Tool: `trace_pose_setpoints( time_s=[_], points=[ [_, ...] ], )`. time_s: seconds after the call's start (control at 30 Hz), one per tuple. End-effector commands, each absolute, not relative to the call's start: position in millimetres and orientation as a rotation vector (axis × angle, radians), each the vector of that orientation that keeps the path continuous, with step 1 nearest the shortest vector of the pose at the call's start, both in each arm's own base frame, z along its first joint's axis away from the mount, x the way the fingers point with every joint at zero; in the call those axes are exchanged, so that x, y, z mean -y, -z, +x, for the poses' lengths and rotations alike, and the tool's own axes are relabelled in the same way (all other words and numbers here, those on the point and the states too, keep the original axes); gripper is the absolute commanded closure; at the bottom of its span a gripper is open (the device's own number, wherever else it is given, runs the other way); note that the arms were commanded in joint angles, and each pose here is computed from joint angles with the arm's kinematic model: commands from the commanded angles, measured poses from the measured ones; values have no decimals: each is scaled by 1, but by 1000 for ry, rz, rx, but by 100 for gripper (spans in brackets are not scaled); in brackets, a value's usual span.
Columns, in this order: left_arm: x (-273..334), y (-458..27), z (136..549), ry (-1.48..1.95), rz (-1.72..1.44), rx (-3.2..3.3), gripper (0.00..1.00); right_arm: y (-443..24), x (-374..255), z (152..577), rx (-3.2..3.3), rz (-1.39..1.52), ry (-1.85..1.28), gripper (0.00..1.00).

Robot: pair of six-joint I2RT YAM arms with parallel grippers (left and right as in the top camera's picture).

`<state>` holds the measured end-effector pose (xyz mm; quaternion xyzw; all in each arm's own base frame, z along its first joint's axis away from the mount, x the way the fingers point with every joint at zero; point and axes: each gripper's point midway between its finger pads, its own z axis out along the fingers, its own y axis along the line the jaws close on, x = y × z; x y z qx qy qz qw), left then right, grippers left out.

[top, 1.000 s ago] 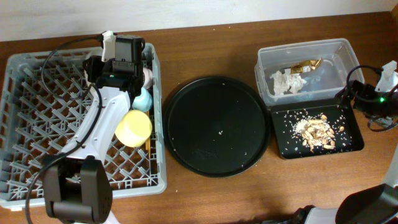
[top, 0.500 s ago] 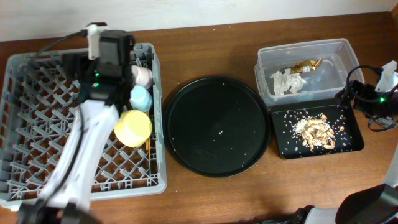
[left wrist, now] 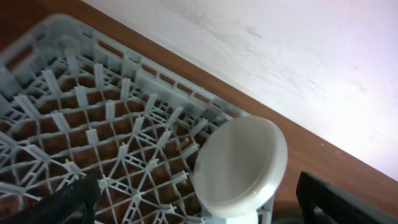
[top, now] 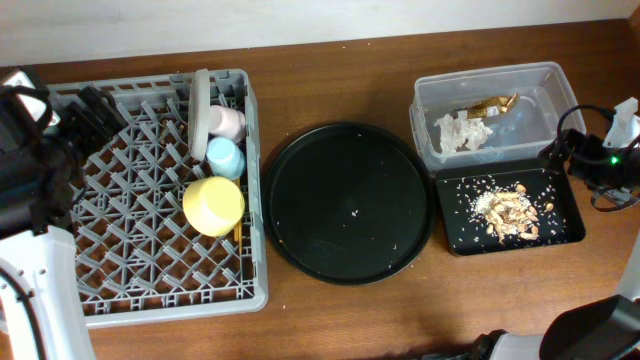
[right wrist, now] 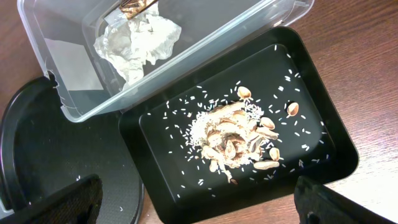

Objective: Sort waste into correct bins and load items into the dishwasher rack

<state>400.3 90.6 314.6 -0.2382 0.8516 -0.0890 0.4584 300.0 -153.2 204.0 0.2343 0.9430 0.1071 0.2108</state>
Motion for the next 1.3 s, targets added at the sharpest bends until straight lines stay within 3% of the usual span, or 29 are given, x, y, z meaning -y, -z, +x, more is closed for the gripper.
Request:
trace_pose_setpoints(
  time_s=[0.0, 0.33, 0.6, 0.73, 0.83, 1.1, 1.27],
  points=[
    [-79, -311, 400, 305, -573, -2125, 1, -209, 156, 301, -2611, 649, -278, 1],
    [-77, -304, 395, 308, -588, -2156, 1, -207, 148, 306, -2627, 614, -290, 1],
    [-77, -304, 395, 308, -588, -2157, 1, -259, -3, 320, -2579, -26, -363, 1],
    [-77, -304, 395, 308, -589, -2156, 1, -321, -72, 271, -2361, -344, -398, 1],
    [-77, -304, 395, 308, -588, -2156, 1, -347, -50, 241, -2251, -362, -175, 1],
    [-77, -304, 395, 308, -589, -2156, 1, -410, -29, 144, -1826, -372, 21, 1],
    [-77, -304, 395, 308, -589, -2157, 1, -423, -29, 118, -1522, -364, 74, 1]
  ],
)
